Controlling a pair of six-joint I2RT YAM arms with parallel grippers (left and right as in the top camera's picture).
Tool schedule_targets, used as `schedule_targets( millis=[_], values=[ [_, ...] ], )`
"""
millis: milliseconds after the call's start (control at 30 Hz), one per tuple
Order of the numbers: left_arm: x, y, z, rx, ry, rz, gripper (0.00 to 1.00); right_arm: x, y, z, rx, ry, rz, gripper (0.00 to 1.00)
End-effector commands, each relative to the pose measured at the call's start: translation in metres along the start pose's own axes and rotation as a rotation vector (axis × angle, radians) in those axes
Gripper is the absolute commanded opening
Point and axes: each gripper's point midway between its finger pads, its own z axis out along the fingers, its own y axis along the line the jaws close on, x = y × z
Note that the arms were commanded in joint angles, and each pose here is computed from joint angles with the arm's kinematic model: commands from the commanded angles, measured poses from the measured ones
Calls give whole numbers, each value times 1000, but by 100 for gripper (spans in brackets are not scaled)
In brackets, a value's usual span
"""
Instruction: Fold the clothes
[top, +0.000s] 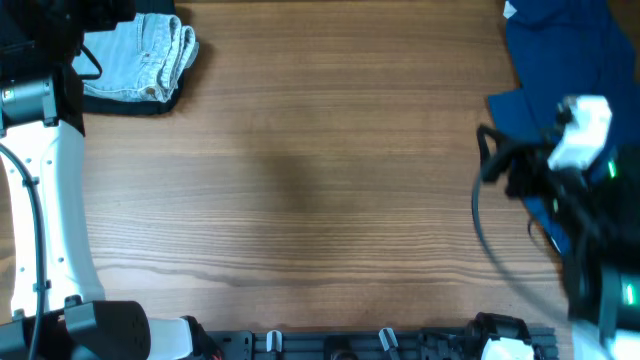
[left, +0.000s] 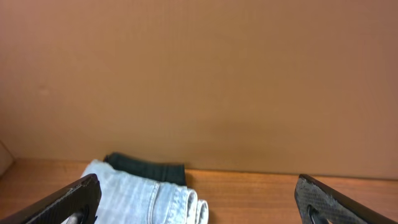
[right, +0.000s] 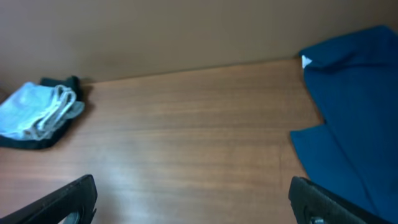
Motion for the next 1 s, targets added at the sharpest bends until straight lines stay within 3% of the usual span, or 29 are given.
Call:
schedule_targets(
  millis=[0, 200, 433, 700, 967],
  values=[
    [4, -3, 4, 16, 9, -10, 100, 2, 11, -36, 6, -53, 70, 100],
    [5, -3, 4, 16, 11, -10, 100, 19, 16, -56, 16, -40, 86, 100],
    [5, -3, 4, 16, 11, -10, 100, 35, -9, -52, 150, 11, 81, 100],
    [5, -3, 4, 16, 11, -10, 100, 14, -23, -22, 133, -311, -7, 100],
    [5, -3, 4, 16, 11, -10, 100, 81, -26, 5, 61, -478, -69, 100]
  ],
)
